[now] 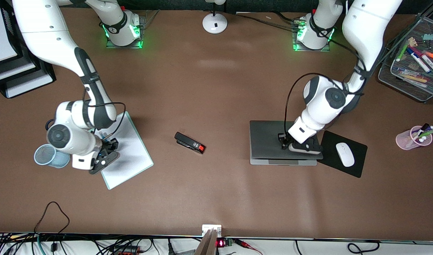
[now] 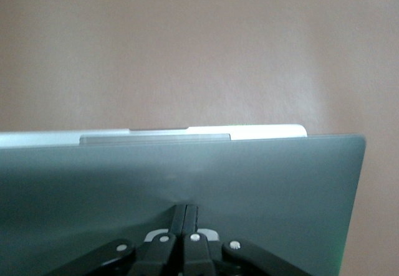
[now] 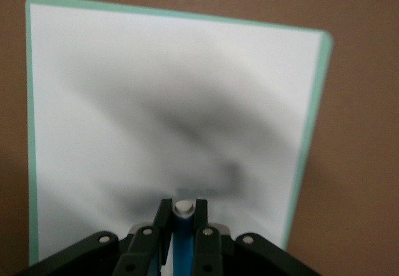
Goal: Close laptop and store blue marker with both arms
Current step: 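Drop the marker into the blue cup while the left gripper presses the lid shut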
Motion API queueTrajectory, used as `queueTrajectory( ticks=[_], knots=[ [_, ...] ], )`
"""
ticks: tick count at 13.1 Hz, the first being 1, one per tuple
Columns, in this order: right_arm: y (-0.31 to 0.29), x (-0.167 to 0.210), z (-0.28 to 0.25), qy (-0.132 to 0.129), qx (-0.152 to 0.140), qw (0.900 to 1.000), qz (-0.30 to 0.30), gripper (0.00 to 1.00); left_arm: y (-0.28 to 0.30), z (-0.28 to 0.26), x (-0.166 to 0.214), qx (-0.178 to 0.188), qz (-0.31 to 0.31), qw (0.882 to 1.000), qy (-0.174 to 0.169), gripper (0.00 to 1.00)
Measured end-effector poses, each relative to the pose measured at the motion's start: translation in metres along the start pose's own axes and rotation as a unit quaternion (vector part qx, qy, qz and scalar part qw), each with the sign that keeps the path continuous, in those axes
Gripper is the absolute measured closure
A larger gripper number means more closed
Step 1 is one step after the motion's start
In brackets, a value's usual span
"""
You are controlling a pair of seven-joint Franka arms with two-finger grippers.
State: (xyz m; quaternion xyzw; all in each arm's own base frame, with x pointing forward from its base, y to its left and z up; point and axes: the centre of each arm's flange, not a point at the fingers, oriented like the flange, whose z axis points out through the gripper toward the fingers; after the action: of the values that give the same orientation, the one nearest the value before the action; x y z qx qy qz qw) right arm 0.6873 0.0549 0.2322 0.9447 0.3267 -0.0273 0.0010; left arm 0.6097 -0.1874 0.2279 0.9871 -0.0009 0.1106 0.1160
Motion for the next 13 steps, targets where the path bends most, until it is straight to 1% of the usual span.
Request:
queueTrajectory(
  ticks=[2,3,5,8,10,11,13],
  knots=[
    [0.019,-0.006,-0.033,0.017,0.023,1.0,0.009,0.82,-0.007,0.021,0.004,-0.003,-0.003,1.0,0.009,0.99],
    [0.028,-0.01,-0.051,0.028,0.035,0.999,0.003,0.82,-0.012,0.03,0.005,-0.002,0.0,1.0,0.012,0.99],
    [0.046,-0.022,-0.088,0.049,0.051,0.997,-0.021,0.82,-0.02,0.048,0.007,0.002,0.006,1.0,0.017,0.99],
    [0.07,-0.045,-0.135,0.081,0.06,0.992,-0.078,0.82,-0.021,0.05,0.017,0.0,0.006,1.0,0.028,0.99],
    [0.082,-0.06,-0.161,0.103,0.083,0.985,-0.114,0.82,-0.022,0.051,0.021,0.0,0.006,1.0,0.031,0.99],
    [0.091,-0.067,-0.178,0.123,0.09,0.978,-0.144,0.82,-0.022,0.052,0.022,0.0,0.005,0.999,0.032,0.99],
    [0.107,-0.078,-0.201,0.158,0.083,0.963,-0.202,0.82,-0.024,0.051,0.023,0.001,0.004,0.999,0.033,0.99]
  ],
)
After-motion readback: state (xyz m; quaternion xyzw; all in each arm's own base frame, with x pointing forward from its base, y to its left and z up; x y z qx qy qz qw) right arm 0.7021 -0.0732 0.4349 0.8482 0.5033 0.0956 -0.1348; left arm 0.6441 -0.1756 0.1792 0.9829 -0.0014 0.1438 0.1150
